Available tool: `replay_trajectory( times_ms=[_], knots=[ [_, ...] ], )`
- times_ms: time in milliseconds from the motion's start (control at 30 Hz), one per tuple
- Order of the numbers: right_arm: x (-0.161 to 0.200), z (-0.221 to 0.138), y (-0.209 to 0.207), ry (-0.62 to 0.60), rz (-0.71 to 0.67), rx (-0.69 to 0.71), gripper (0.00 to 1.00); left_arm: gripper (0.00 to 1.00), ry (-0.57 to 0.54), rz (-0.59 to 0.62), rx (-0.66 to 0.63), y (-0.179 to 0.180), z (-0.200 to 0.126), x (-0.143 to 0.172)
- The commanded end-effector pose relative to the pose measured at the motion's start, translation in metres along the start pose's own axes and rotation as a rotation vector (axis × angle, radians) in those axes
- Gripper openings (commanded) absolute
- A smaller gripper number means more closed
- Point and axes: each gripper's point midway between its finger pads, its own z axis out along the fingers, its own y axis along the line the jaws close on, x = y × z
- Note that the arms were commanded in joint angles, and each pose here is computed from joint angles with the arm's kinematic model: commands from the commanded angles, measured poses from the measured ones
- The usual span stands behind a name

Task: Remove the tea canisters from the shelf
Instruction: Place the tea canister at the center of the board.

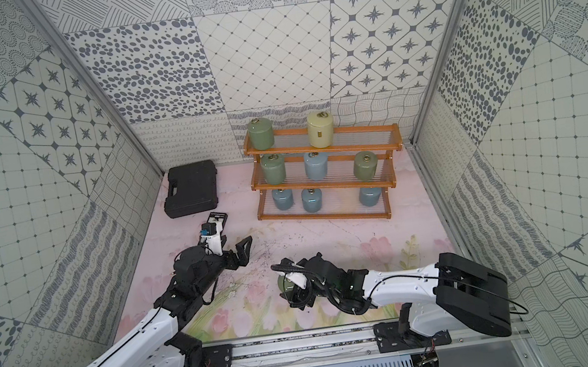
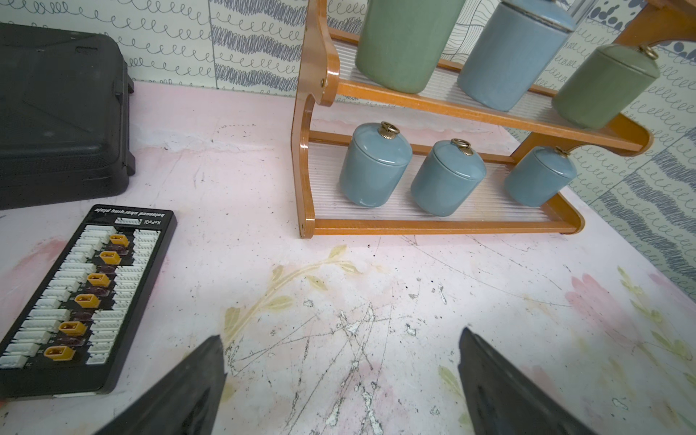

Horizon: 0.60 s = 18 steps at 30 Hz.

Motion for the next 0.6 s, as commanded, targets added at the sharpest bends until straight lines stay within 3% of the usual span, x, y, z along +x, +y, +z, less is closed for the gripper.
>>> replay_trajectory(
  times_ms=[0,567],
  knots=[
    [-0.037,-0.004,0.003,-0.169,0.017,0.019,0.57,1.0,0.005,-0.024,-0.002,0.0,0.0,0.002],
    [0.004,-0.002,0.025,-0.105,-0.003,0.01,0.56,1.0,0.024,-0.063,-0.007,0.002,0.001,0.008]
  ],
)
